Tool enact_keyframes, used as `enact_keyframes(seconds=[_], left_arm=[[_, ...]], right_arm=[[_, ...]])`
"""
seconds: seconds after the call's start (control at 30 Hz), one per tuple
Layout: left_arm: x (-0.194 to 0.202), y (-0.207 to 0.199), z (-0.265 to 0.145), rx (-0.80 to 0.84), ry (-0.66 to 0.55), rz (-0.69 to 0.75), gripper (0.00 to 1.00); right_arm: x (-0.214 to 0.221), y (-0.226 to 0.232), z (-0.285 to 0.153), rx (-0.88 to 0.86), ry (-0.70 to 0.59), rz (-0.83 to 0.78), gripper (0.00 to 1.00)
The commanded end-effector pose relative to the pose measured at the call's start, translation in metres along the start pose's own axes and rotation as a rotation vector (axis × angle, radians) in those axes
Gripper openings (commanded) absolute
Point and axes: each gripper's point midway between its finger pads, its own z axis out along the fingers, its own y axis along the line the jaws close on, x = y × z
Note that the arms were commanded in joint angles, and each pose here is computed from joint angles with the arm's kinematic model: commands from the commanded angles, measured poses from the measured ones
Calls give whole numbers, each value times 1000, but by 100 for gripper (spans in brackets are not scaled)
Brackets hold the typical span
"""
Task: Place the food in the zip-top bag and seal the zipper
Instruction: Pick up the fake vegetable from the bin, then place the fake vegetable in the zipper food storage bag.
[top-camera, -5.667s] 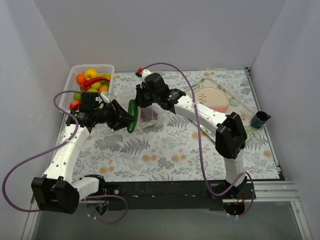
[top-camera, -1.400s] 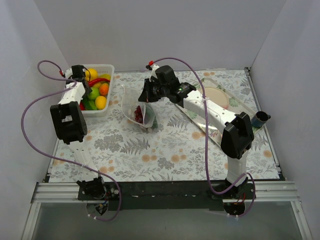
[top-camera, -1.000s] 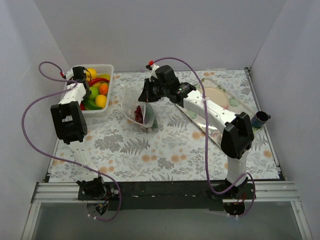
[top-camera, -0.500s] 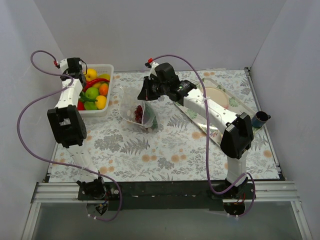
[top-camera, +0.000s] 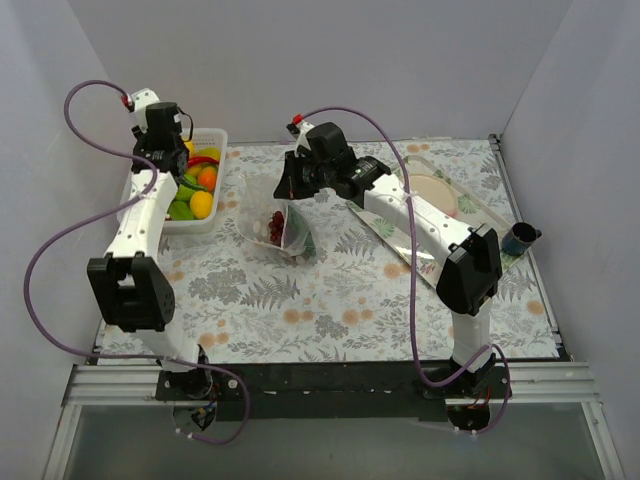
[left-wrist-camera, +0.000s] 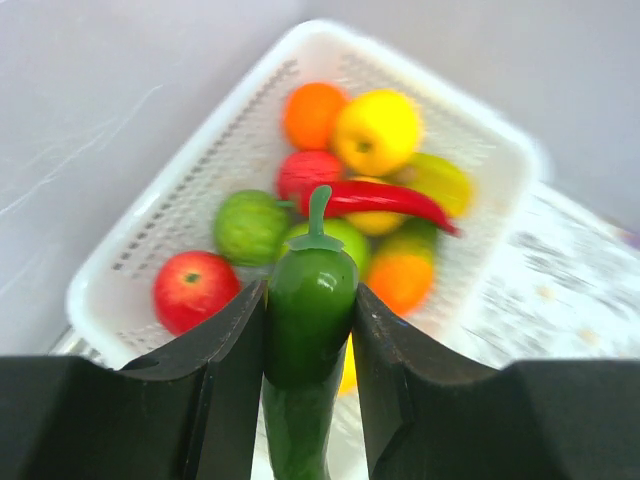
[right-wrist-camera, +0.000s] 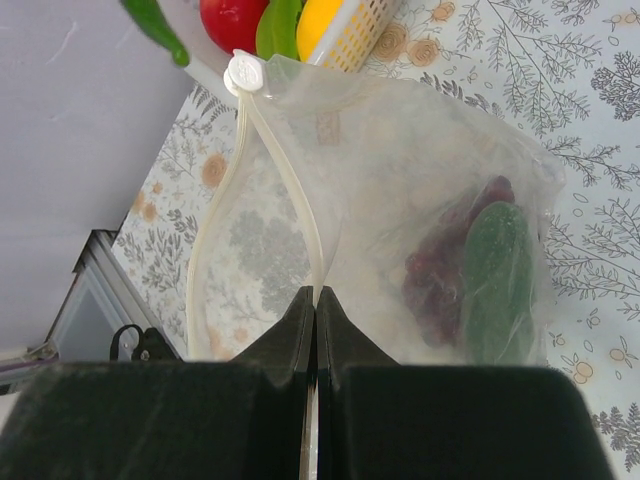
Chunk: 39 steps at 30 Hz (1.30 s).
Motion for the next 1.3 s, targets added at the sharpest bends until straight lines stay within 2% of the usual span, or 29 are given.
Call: enact_keyframes(seconds=[0.0, 0.07, 0.2, 0.33, 0.43, 0.47, 0.53, 0.87, 0.9, 1.0, 1.27], left_arm=[[-54, -39, -87, 317, -176, -72, 5], [-71, -41, -118, 424, -219, -142, 5], [-70, -54, -163, 629, -235, -213, 6], [-46, -69, -194, 798, -243, -221, 7], [-45, -72, -219, 905, -291, -272, 7], [-26, -75, -216, 923, -259, -270, 7], [-24, -80, -227, 971, -275, -304, 8], [29, -115, -239, 1041, -253, -271, 7], [37, -112, -229, 987, -260, -274, 7], [48, -115, -227, 968, -294, -260, 7], [76, -120, -226, 939, -270, -252, 8]], right_arm=[[-17, 13, -3, -29, -41, -31, 1], [-18, 13, -3, -29, -41, -28, 1], [-18, 15, -3, -35, -41, -17, 1], [-15, 16, -3, -46, -31, -2, 1], [-15, 19, -5, -58, -31, 11, 1], [-14, 18, -5, -60, -30, 15, 1], [-13, 19, -5, -68, -25, 30, 1], [-11, 18, -7, -52, -21, 40, 1], [-12, 19, -8, -55, -23, 41, 1], [-13, 20, -9, -55, -20, 43, 1], [-20, 20, -9, -49, -23, 44, 1]])
